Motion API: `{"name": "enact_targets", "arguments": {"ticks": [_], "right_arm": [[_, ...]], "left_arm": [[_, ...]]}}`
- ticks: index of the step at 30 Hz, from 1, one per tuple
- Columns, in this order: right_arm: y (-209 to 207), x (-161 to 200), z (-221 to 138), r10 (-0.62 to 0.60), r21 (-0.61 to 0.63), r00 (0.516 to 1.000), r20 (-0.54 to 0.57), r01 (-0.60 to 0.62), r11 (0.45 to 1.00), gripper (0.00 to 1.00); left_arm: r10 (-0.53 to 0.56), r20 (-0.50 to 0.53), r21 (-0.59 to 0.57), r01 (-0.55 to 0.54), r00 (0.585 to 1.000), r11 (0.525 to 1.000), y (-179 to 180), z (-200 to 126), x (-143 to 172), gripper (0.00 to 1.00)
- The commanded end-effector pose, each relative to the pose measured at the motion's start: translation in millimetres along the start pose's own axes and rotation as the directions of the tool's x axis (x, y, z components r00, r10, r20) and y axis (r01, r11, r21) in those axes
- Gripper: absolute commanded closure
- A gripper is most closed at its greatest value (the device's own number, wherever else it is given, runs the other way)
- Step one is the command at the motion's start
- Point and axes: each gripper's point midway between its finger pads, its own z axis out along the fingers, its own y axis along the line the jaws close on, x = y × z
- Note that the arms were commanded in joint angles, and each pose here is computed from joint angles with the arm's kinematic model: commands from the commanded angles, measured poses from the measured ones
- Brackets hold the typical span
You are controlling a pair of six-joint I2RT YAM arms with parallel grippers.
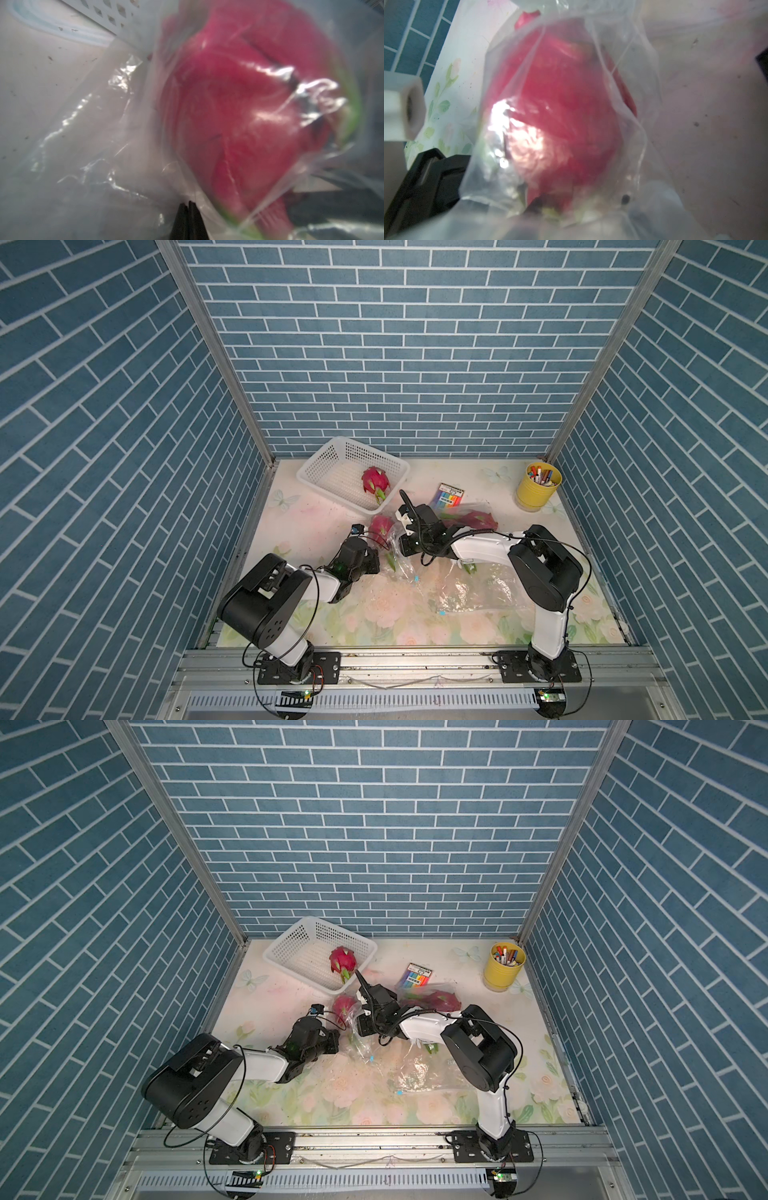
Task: Open the zip-top bag and take out the dragon fruit
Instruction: Pick up the dragon fruit from the zipper food storage bag.
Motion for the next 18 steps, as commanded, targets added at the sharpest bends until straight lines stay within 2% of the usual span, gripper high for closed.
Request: {"name": "enact_targets", "arguments": {"ticks": [1, 5, 9, 16, 18], "right_arm": [[16, -5, 8, -0.04, -0.05, 0.999, 0.01, 0.04, 0.998, 0.4], [20, 1, 13, -0.043, -0.066, 0.999, -0.013, 0.043, 0.997, 0.39], [28, 0, 11, -0.037, -0.109, 0.999, 0.001, 0.037, 0.993, 0.33], [45, -9, 5, 0.008, -0.188, 0.999, 0.034, -0.001, 0.982, 0.31], [40, -10, 8, 0.019, -0.164, 0.999, 0.029, -0.014, 0.986, 0.31]], "left_arm": [[-0.008, -0.059, 0.026, 0.01, 0.998, 1.0, -2, 4, 12, 1.0], [-0.01, -0.061, 0.042, 0.013, 0.998, 0.999, -6, 4, 11, 1.0], [-0.008, -0.061, 0.047, 0.011, 0.998, 0.999, -8, 3, 9, 1.0], [-0.02, -0.067, 0.089, 0.026, 0.998, 0.996, -16, 1, 9, 1.0], [-0.028, -0.069, 0.103, 0.035, 0.997, 0.994, -19, 0, 8, 1.0]]}}
